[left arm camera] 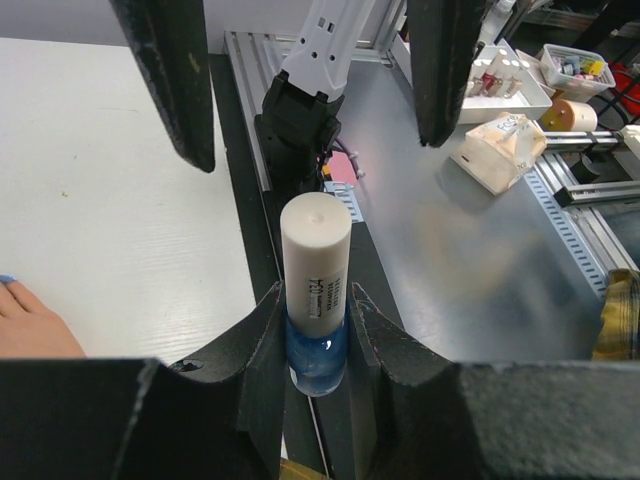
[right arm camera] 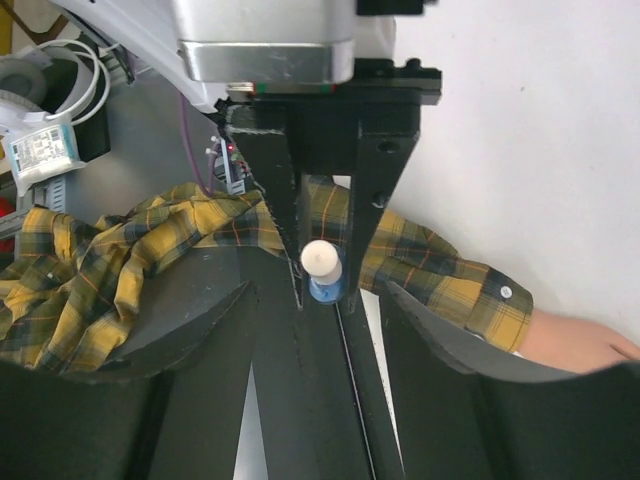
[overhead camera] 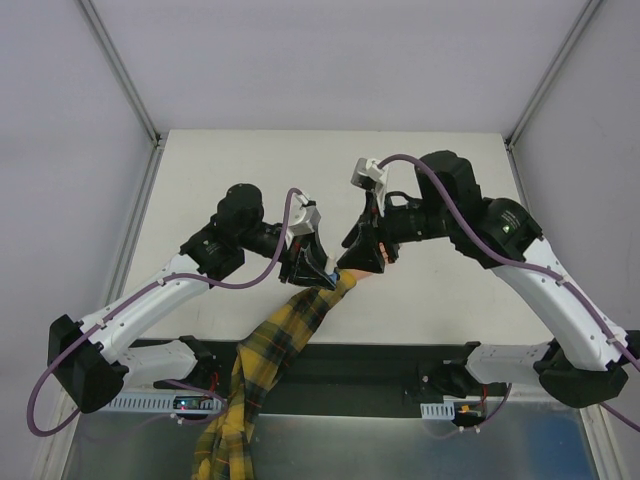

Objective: Paint the nails

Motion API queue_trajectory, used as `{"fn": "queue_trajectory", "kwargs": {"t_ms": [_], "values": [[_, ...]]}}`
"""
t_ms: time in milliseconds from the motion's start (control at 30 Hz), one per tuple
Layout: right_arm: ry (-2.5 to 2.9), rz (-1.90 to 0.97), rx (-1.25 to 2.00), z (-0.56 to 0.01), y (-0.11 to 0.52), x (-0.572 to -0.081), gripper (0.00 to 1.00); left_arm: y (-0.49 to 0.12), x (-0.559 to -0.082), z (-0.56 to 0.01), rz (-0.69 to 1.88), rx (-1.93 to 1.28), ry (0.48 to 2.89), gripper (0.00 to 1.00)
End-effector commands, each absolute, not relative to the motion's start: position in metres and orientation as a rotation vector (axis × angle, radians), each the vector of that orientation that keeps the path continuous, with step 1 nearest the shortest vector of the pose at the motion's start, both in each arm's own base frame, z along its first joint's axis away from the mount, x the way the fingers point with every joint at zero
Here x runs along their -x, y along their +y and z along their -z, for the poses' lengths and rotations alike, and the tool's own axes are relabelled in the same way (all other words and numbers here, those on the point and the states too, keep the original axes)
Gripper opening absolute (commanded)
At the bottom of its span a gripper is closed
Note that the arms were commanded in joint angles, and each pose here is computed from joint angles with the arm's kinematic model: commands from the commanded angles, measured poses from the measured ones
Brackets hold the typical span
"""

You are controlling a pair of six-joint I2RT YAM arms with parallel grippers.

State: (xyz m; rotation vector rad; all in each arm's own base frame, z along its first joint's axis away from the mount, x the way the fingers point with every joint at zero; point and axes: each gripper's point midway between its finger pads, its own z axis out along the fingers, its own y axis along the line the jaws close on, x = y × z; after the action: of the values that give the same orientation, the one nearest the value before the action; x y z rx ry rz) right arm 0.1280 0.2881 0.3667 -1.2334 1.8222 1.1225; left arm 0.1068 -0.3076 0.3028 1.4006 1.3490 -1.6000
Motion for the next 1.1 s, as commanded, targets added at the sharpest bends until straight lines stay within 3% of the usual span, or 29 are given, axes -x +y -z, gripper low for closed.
{"fn": "queue_trajectory", "kwargs": {"t_ms": [0, 333, 500, 800, 933, 1067], "values": [[1.703, -1.206, 1.308, -0.389, 0.293, -0.116, 0.53, -0.307, -0.099, -0.324, 1.613, -1.445, 1.241, 0.0], [1.712, -1.234, 1.341, -0.384, 0.305, -0.122, 0.52, -0.307, -0.099, -0.325, 1.611, -1.445, 1.236, 0.0], [1.718, -1.247, 1.35, -0.381, 0.309, -0.124, 0.45, -0.306, -0.099, -0.325, 1.611, -1.444, 1.238, 0.0], [1.743, -1.249, 1.361, -0.373, 0.308, -0.123, 0.2, -0.307, -0.102, -0.324, 1.584, -1.43, 1.251, 0.0], [1.746, -1.223, 1.365, -0.369, 0.303, -0.122, 0.01, -0.308, -0.107, -0.323, 1.549, -1.411, 1.268, 0.0], [1.767, -1.161, 1.316, -0.362, 0.295, -0.126, 0.01, -0.308, -0.112, -0.323, 1.507, -1.39, 1.282, 0.0]]}}
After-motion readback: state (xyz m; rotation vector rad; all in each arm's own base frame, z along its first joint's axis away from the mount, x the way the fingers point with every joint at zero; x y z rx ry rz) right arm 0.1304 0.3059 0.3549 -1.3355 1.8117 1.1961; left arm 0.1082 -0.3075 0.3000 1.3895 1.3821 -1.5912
